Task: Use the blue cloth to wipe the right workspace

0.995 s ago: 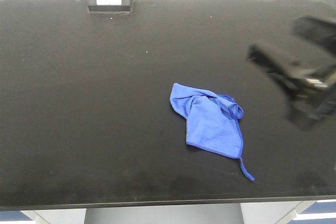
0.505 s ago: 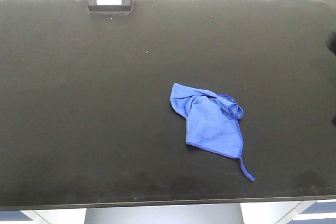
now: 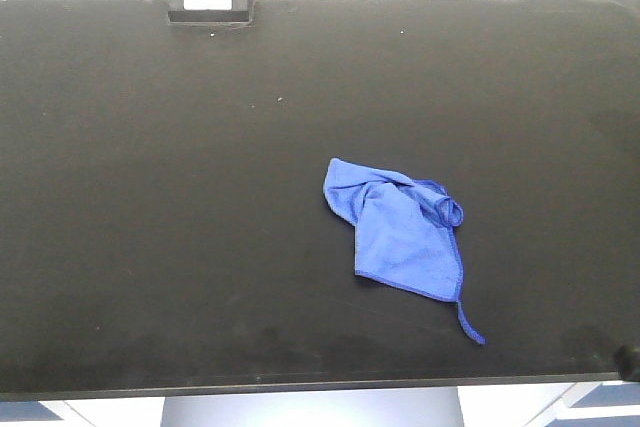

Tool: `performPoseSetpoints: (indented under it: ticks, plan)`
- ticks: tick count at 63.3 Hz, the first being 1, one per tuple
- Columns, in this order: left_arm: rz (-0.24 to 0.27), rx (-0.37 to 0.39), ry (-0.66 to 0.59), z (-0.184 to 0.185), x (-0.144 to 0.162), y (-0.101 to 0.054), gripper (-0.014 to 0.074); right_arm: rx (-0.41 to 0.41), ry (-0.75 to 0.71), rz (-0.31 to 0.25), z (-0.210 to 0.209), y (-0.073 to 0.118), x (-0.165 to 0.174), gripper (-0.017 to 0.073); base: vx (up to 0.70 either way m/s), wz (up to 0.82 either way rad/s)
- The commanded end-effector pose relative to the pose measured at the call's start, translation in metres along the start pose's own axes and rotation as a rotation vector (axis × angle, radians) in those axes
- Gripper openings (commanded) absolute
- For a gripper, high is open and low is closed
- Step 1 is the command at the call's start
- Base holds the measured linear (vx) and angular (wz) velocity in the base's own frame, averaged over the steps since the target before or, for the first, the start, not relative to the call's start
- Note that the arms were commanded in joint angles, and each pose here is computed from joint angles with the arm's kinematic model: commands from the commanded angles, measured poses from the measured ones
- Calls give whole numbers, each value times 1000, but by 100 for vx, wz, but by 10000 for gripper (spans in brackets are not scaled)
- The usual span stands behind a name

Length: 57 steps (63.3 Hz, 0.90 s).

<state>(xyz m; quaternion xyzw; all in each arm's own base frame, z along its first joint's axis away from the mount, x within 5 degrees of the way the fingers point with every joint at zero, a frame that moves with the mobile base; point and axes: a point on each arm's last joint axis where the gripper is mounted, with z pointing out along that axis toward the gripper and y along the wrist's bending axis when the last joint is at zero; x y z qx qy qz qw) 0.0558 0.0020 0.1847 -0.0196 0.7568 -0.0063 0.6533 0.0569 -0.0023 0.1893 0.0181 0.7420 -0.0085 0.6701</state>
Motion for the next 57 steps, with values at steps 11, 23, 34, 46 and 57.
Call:
performPoseSetpoints:
  ticks: [11, 23, 34, 46, 57]
  plan:
    - [-8, 8, -59, 1, 3, -1, -6, 6, 38, -7, 1, 0, 10, -8, 0, 1]
    - [-8, 8, -57, 1, 3, -1, -6, 8, 46, -6, 1, -1, 10, -8, 0, 0]
    - [-8, 8, -57, 1, 3, -1, -6, 8, 46, -6, 1, -1, 10, -8, 0, 0]
    - [-8, 8, -57, 1, 3, -1, -6, 8, 46, -6, 1, -1, 10, -8, 0, 0]
    - [-8, 8, -57, 1, 3, -1, -6, 8, 46, -6, 1, -1, 10, -8, 0, 0]
